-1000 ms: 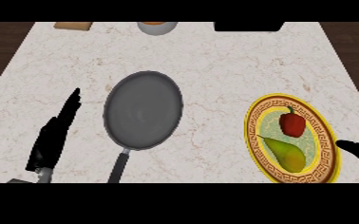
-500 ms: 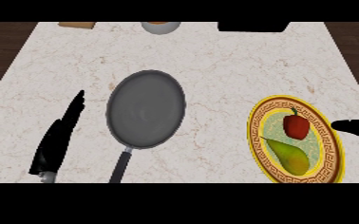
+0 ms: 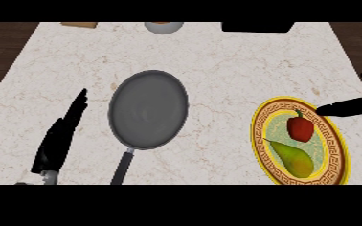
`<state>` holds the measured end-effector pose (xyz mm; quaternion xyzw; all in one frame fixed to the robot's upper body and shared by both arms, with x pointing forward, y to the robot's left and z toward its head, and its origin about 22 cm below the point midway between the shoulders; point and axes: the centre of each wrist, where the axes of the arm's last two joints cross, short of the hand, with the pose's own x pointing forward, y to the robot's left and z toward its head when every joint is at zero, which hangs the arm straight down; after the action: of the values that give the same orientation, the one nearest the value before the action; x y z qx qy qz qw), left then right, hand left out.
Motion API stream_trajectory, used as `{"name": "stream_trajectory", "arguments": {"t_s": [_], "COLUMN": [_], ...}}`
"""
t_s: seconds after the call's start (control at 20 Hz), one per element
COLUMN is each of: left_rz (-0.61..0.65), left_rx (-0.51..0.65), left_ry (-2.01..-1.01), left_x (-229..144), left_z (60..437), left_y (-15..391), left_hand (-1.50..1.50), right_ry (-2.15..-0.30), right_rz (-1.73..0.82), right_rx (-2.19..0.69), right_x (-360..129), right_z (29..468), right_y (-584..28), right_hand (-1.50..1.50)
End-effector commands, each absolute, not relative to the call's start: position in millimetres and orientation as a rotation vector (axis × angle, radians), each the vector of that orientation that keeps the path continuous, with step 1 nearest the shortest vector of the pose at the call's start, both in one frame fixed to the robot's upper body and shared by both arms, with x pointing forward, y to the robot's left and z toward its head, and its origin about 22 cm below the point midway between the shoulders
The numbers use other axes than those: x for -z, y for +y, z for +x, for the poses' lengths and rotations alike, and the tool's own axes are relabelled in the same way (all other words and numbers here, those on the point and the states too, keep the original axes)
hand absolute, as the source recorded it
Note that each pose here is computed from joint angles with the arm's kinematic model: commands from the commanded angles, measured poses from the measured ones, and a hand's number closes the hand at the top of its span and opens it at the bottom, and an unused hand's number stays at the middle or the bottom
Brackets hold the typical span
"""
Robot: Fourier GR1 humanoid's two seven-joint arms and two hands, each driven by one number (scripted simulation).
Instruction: Pick the bell pepper from the plate and place it in the pan
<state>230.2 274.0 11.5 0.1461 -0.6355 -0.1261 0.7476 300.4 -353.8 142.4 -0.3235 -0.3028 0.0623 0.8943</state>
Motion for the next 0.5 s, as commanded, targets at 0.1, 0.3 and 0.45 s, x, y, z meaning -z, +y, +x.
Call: {"name": "stream_trajectory", "arguments": {"t_s": [0.1,0.3,0.45], "left_rz": [0.297,0.314,0.34], "left_rx": [0.279,0.276,0.268], "left_ry": [-1.378,-1.393,-1.386], "left_x": [-17.7,-11.9,0.4], "left_z": [233.7,235.3,225.1], "left_y": [271.5,273.7,278.1], "left_hand": [0.0,0.0,0.0], "right_ry": [-0.362,-0.332,-0.335], "right_rz": [-0.612,-0.602,-0.568], "right_rx": [-0.23,-0.286,-0.273], "right_x": [-121.6,-134.7,-108.2], "right_z": [316.7,330.6,333.9], "right_y": [-339.0,-326.1,-332.0], "right_hand": [-1.5,-1.5,-1.5]}}
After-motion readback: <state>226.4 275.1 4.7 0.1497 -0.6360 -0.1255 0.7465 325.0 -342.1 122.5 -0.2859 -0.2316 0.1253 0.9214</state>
